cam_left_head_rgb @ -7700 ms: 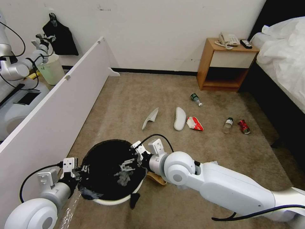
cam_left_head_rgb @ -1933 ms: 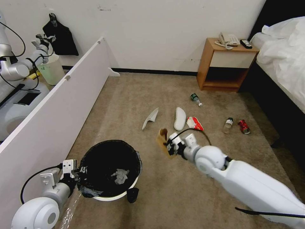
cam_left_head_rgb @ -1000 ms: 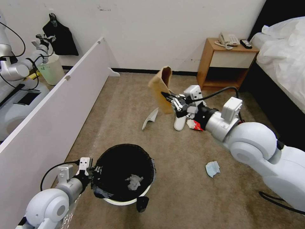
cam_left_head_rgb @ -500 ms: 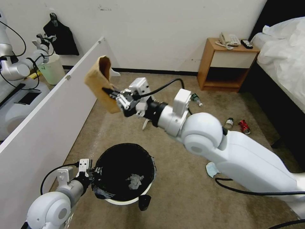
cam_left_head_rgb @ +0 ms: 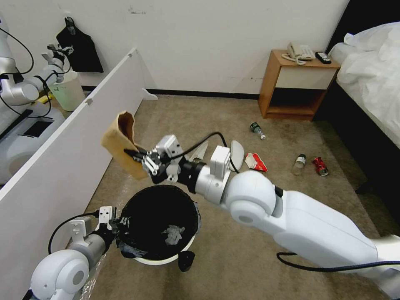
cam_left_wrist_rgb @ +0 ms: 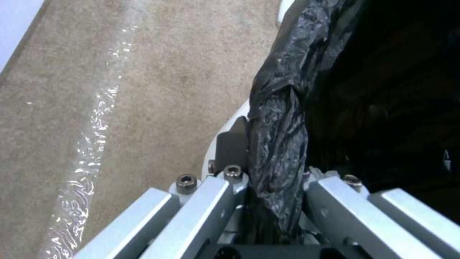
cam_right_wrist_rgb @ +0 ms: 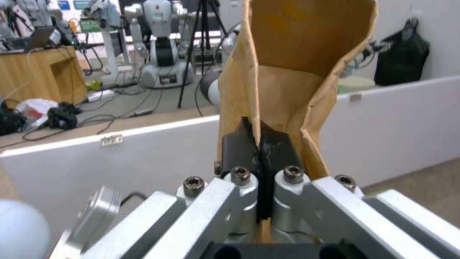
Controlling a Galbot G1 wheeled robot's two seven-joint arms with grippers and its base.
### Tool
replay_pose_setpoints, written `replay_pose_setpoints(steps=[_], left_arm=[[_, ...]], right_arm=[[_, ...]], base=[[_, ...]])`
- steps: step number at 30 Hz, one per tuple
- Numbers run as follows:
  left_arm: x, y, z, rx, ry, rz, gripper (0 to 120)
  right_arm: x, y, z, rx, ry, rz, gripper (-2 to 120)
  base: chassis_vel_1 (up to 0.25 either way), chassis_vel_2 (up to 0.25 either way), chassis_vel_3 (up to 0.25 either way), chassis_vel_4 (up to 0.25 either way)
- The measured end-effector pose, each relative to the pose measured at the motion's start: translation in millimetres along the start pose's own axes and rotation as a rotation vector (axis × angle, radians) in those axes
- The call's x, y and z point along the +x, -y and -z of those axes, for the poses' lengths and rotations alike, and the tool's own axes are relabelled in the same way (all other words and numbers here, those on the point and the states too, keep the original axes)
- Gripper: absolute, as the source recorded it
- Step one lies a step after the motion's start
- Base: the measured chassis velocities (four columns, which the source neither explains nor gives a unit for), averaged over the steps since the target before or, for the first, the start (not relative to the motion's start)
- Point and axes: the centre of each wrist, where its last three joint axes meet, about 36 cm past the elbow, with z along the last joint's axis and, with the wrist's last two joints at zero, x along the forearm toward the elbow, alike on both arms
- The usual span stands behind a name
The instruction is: Pick up the trash bin, then pick up the garbage from the floor and place it into the trash bin.
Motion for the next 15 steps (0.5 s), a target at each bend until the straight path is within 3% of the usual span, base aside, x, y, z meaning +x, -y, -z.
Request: replay_pose_setpoints(steps=[15], left_arm=[[-0.1, -0.3, 1.1, 0.012, 0.008, 0.011, 1]], right_arm=[[32, -9, -43, -0.016, -0.092, -0.043, 0]], base=[[0.000, 0.000, 0.000, 0.000]])
